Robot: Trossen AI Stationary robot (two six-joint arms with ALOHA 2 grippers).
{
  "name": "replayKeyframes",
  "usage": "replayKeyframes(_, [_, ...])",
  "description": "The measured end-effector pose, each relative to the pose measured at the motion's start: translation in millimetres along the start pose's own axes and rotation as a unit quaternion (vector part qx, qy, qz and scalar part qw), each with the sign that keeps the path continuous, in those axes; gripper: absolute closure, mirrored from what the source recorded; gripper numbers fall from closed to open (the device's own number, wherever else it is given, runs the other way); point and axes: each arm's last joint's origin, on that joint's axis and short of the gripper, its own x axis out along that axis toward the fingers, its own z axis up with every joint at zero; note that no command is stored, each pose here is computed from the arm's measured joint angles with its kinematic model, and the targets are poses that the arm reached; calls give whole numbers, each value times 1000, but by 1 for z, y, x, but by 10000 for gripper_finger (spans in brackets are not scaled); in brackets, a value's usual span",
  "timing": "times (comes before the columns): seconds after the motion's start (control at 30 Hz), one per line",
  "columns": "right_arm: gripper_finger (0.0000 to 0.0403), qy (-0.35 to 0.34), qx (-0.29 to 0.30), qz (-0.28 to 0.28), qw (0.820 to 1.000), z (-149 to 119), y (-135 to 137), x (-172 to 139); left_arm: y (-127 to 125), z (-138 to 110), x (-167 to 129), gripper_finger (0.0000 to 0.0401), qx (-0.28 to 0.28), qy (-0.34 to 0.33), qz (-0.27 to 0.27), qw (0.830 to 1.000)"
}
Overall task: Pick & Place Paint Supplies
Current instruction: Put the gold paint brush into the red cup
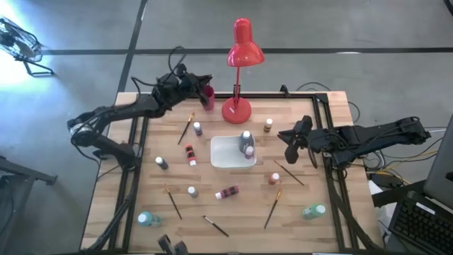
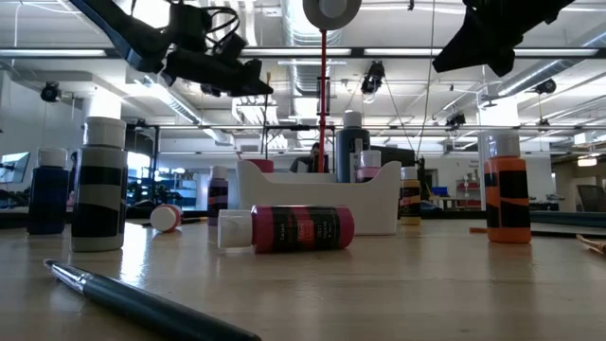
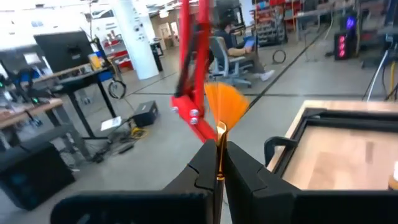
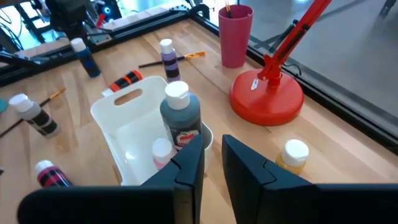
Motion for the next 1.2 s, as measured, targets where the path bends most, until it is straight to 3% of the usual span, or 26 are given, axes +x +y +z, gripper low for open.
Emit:
replayKeyframes(0.17, [336,-7,-9,4,1000,2,1,0,22,-8,3,388,-47,-14,0,999])
replayKeyframes(0.3, [322,-17,-11,8,1000,4,2,0,29,-25,11,388,-54,12,9,998])
replayKeyframes(0.7, [294,-17,-11,9,1000,4,2,0,22,-70,32,388,-86,67,-10,994])
replayKeyframes(1.2, [289,-15,-13,8,1000,3,2,1,19,-89,32,388,-112,135,-7,985])
